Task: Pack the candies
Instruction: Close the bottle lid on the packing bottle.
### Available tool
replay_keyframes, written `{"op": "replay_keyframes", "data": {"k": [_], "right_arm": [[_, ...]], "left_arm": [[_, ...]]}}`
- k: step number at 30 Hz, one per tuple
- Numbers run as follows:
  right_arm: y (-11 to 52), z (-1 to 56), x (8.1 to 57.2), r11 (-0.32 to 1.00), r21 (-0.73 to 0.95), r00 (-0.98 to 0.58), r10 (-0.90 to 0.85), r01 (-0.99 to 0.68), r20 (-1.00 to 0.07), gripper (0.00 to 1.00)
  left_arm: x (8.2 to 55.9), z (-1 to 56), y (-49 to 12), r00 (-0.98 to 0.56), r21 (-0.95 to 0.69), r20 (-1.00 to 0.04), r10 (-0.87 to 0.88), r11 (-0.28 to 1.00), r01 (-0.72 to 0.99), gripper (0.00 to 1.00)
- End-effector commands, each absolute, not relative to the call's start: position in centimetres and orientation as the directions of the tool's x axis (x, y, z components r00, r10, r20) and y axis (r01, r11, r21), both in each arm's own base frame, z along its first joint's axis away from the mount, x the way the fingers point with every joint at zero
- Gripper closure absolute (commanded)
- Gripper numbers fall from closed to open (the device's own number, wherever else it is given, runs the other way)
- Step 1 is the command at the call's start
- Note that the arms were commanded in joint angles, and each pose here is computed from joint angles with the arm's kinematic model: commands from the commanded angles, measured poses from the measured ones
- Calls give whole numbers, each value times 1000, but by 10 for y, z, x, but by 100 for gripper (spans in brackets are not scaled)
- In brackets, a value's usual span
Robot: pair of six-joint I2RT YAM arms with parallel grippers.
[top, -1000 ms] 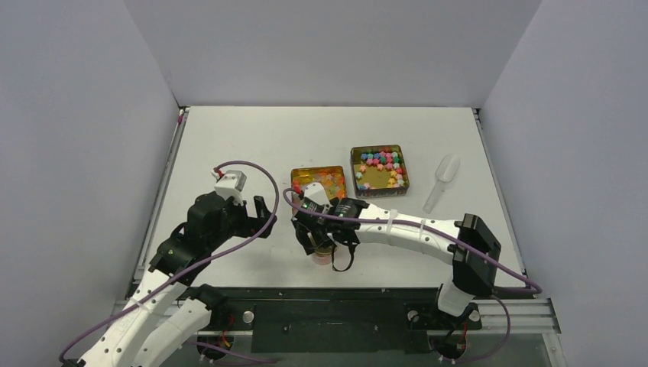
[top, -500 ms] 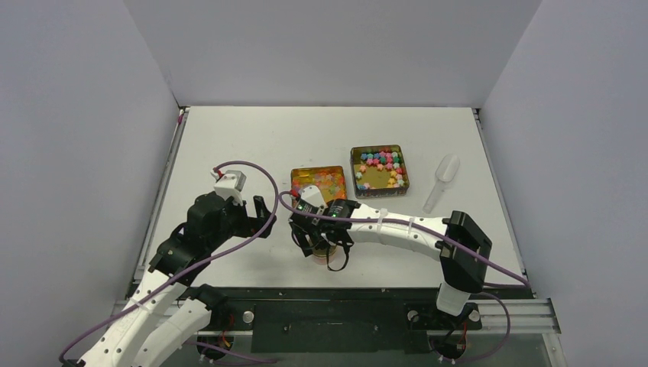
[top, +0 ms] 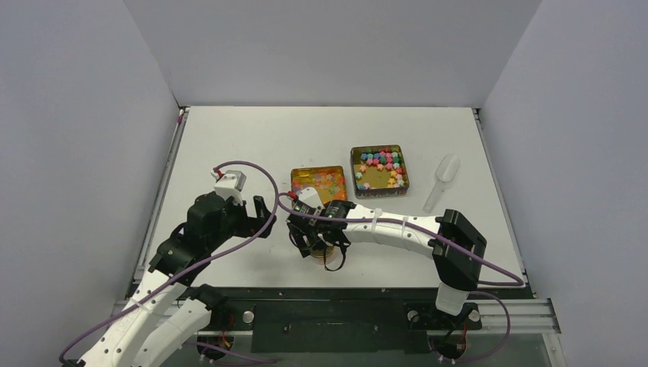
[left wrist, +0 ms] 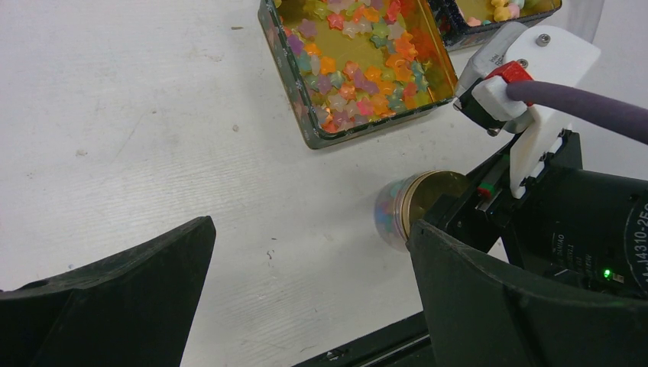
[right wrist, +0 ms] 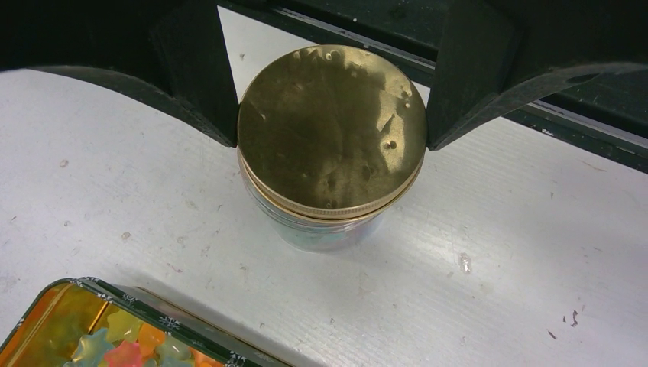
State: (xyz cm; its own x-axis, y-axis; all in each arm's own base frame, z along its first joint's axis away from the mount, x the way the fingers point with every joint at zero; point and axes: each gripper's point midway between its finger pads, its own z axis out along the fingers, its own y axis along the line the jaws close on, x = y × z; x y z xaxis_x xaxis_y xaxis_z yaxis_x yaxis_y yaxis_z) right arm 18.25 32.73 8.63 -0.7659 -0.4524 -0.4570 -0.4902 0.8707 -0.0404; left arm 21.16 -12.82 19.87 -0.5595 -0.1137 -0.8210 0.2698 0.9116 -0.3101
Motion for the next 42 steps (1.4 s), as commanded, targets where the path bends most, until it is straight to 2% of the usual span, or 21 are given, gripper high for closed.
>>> {"op": "replay_keyframes", "data": {"k": [1,42], "right_arm": [[335,90,190,878,-19,-763,-427,-479,-485,34],[313,49,173,896,-22,-803,-408,-444,-435,33]], "left_arm": [[214,210,-131,-528,-318,-840,-126,903,289,4],[215,207,-133,-540,-317,-833,-118,903,290,4]]}}
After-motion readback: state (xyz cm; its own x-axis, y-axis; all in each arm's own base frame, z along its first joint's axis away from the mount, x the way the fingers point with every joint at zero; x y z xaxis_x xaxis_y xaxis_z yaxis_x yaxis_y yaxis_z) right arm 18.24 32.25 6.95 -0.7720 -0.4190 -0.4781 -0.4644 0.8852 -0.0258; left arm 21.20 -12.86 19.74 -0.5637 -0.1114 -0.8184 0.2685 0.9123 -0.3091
